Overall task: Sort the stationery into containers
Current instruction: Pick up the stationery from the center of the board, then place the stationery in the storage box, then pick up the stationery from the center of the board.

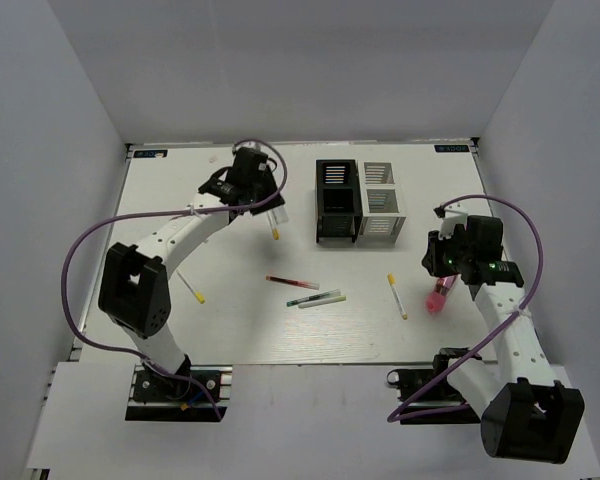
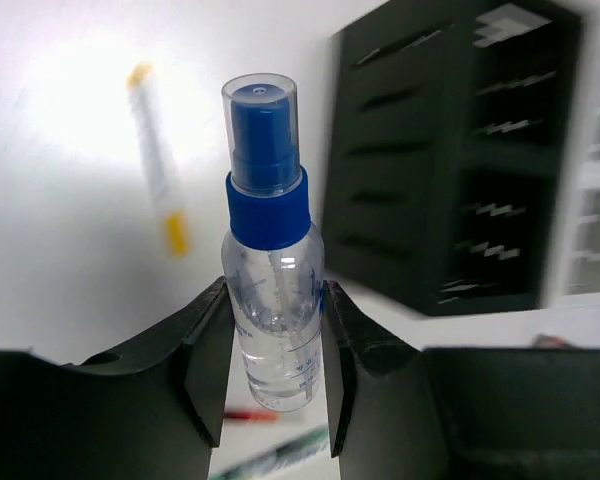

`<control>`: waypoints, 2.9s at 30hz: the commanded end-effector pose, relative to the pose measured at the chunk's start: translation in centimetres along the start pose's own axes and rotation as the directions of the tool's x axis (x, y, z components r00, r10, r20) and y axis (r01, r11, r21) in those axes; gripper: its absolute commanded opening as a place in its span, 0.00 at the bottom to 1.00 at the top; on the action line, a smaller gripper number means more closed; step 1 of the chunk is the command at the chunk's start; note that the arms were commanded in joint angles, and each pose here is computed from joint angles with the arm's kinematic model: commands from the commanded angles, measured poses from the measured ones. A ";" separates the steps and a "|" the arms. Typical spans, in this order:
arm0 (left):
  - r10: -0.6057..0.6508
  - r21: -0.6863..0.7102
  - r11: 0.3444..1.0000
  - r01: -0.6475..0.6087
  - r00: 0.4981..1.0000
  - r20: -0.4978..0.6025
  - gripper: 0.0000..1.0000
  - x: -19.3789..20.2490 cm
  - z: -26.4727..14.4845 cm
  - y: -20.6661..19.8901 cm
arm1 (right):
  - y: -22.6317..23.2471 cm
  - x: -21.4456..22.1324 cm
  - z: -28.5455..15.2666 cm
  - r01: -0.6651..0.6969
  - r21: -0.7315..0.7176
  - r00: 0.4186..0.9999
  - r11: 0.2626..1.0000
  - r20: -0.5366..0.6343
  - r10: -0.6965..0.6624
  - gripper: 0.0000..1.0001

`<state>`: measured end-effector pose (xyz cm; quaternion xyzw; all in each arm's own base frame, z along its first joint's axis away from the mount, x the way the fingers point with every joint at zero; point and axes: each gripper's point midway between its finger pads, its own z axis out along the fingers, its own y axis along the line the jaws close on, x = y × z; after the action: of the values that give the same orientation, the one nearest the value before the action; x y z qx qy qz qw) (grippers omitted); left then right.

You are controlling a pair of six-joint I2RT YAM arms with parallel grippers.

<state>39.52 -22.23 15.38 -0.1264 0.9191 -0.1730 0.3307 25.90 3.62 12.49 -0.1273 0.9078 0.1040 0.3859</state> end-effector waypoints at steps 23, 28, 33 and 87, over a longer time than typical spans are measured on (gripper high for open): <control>0.215 0.398 0.733 -0.552 0.743 0.634 0.00 -11.7 3.7 -24.1 | -1.3 -1.3 -0.5 -0.036 0.047 0.998 0.998 0.046 0.033 0.31; 0.270 0.363 0.748 -0.556 0.754 0.599 0.00 -9.8 5.8 -22.8 | -1.6 -1.2 -0.5 -0.051 0.059 0.998 0.997 0.047 0.048 0.34; 0.288 0.281 0.795 -0.538 0.742 0.605 0.03 -10.5 6.6 -21.3 | -1.6 -1.1 -0.4 -0.065 0.051 0.997 0.997 0.040 0.063 0.42; 0.057 0.021 0.998 -0.067 0.951 0.305 1.00 4.7 -9.8 6.4 | -7.4 8.2 6.0 -0.457 0.328 0.724 0.827 -0.403 0.560 0.37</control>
<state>29.72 -17.79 16.90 -0.0556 0.8644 -0.1669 0.4710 25.63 -2.83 2.13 0.1248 0.9828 0.0685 0.1177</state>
